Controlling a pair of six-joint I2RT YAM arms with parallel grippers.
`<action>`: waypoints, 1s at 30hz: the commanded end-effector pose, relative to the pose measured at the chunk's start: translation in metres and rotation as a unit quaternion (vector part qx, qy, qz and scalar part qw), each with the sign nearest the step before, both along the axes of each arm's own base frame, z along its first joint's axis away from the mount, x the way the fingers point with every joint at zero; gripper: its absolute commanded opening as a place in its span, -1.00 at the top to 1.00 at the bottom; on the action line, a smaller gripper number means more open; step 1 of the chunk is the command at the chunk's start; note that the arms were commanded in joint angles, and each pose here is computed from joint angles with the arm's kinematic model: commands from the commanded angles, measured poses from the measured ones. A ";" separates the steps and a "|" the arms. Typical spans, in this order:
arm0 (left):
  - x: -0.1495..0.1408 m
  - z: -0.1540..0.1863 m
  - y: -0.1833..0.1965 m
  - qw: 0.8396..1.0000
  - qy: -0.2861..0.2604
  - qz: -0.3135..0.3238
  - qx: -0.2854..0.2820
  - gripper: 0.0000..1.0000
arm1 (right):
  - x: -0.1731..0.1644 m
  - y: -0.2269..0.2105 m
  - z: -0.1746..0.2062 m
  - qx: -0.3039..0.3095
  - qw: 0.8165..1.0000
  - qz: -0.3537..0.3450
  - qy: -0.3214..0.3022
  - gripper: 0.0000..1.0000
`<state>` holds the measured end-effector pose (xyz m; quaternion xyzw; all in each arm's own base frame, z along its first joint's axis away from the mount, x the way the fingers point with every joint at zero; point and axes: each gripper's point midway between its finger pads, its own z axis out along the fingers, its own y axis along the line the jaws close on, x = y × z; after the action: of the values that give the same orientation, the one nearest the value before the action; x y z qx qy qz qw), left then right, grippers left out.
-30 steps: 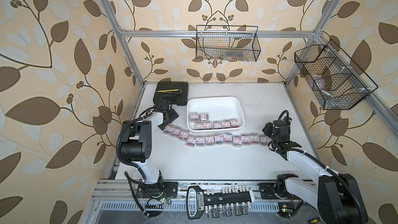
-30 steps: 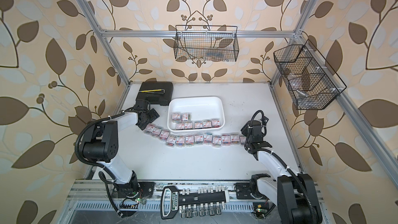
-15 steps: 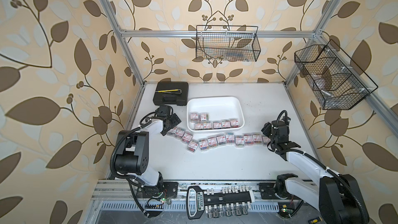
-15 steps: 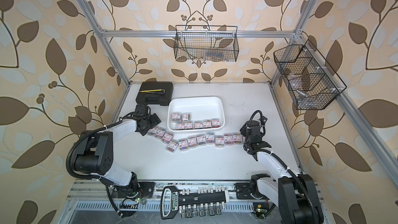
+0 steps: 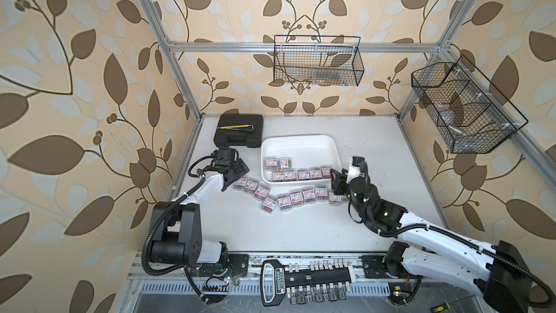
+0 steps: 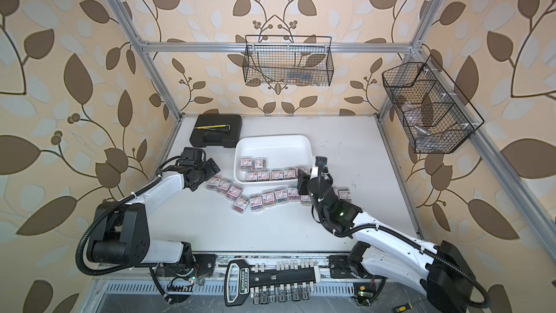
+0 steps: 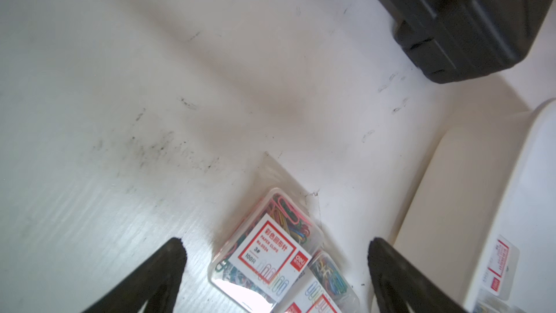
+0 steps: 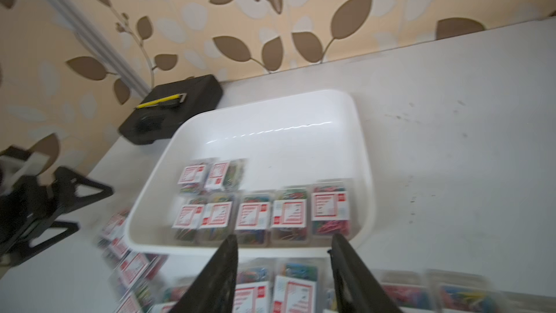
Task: Take the paper clips out of the storage box
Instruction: Place the boxed paper clips at the center of the board, then adjust the boxed paper clips at the center of the board.
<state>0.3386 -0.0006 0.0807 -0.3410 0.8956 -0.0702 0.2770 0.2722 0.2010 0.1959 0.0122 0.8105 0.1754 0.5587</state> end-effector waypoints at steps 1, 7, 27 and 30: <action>-0.006 0.025 0.016 0.999 -0.028 0.025 0.039 -0.94 | -0.029 0.060 0.002 -0.028 0.998 0.056 -0.032 0.00; -0.019 0.046 0.028 0.993 -0.081 0.042 0.069 -0.98 | -0.096 0.185 -0.042 -0.071 0.977 0.200 0.008 0.08; 0.021 0.028 0.021 0.998 -0.027 0.015 0.056 -0.75 | -0.071 0.218 -0.152 -0.046 0.956 0.244 0.159 0.21; 0.020 0.026 0.023 0.998 -0.023 0.017 0.060 -0.75 | -0.070 0.214 -0.149 -0.050 0.956 0.248 0.150 0.22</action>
<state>0.3572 0.0162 0.1012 -0.3367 0.8887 -0.0271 0.3101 0.2093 0.4147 0.0504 -0.1823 0.8715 0.2547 0.3773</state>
